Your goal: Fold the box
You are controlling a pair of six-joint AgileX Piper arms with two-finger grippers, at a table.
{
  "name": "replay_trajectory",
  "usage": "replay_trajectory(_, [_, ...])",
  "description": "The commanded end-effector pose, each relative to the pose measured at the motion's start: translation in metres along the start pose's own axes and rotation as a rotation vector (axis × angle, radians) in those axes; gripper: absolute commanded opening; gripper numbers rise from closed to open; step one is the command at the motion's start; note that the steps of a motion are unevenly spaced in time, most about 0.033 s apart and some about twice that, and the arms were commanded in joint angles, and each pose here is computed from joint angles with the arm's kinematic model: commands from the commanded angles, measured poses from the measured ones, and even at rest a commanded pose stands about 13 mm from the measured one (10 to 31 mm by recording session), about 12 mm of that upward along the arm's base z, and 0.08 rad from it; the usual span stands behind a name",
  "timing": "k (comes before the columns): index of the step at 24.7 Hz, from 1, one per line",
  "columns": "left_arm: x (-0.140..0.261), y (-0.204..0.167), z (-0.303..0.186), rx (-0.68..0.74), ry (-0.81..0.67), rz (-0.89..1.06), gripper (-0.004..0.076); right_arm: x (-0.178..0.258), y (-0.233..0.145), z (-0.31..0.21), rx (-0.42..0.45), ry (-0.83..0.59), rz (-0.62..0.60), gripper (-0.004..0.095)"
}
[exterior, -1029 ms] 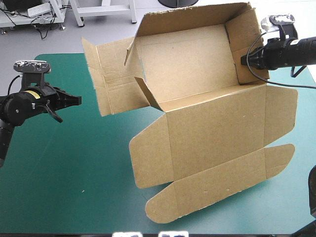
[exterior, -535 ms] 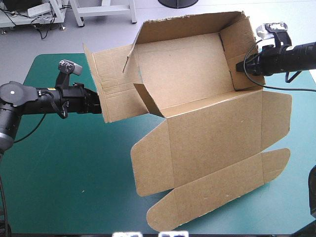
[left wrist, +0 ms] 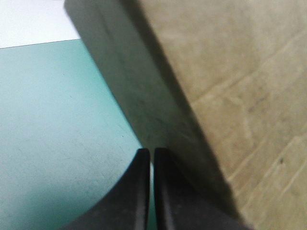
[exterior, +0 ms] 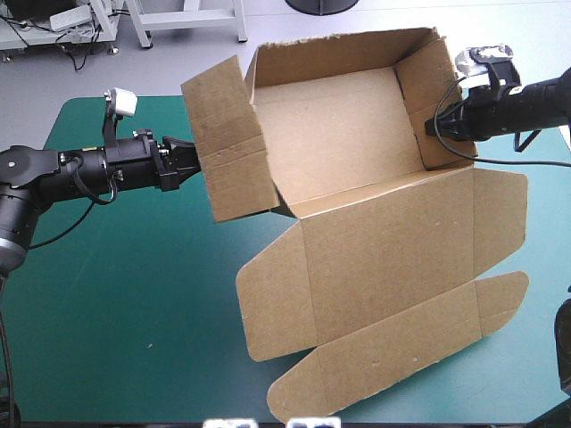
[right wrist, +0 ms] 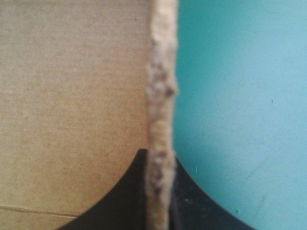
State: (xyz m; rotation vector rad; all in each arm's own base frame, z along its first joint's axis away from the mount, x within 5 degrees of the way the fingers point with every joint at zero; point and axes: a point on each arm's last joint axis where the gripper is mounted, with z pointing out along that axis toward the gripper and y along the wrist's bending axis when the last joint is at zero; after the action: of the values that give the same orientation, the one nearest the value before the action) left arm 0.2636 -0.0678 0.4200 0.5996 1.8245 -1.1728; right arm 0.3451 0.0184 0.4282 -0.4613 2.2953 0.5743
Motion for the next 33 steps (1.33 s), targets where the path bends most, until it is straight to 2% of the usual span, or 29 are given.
replay_trajectory(1, [-0.009,-0.031,0.000,0.152,-0.037,0.032,0.0015,-0.017,0.033,-0.013,0.018,-0.132,-0.029,-0.0019])
replay_trajectory(4, [-0.010,-0.031,0.003,0.142,-0.049,0.031,0.0015,-0.023,0.053,-0.002,0.013,-0.165,-0.062,-0.0019])
replay_trajectory(6, [-0.013,-0.027,0.004,0.094,-0.079,-0.002,0.0015,-0.023,0.064,0.010,0.078,-0.139,-0.088,-0.0019])
replay_trajectory(10, [-0.018,-0.019,0.004,0.002,-0.141,-0.035,0.0015,-0.022,0.063,0.026,0.100,-0.098,-0.067,-0.0019])
replay_trajectory(14, [-0.014,-0.011,0.004,-0.085,-0.090,-0.018,0.0032,-0.021,0.058,0.037,0.101,-0.080,-0.041,-0.0019])
replay_trajectory(16, [-0.009,-0.006,0.004,-0.135,-0.041,-0.015,0.0127,-0.020,0.056,0.043,0.098,-0.065,-0.033,-0.0019])
replay_trajectory(21, [-0.008,-0.005,0.005,-0.158,-0.028,-0.015,0.0401,-0.019,0.052,0.050,0.097,-0.040,-0.031,-0.0018])
replay_trajectory(23, [-0.007,-0.005,0.007,-0.165,-0.023,-0.016,0.0453,-0.020,0.052,0.050,0.100,-0.051,-0.032,-0.0019])
replay_trajectory(29, [0.000,-0.009,0.031,-0.184,0.026,-0.004,0.0456,-0.021,0.056,0.051,0.091,-0.060,-0.036,-0.0018])
replay_trajectory(33, [0.005,-0.012,0.052,-0.253,0.043,0.011,0.0447,-0.021,0.060,0.053,0.092,-0.059,-0.047,-0.0018])
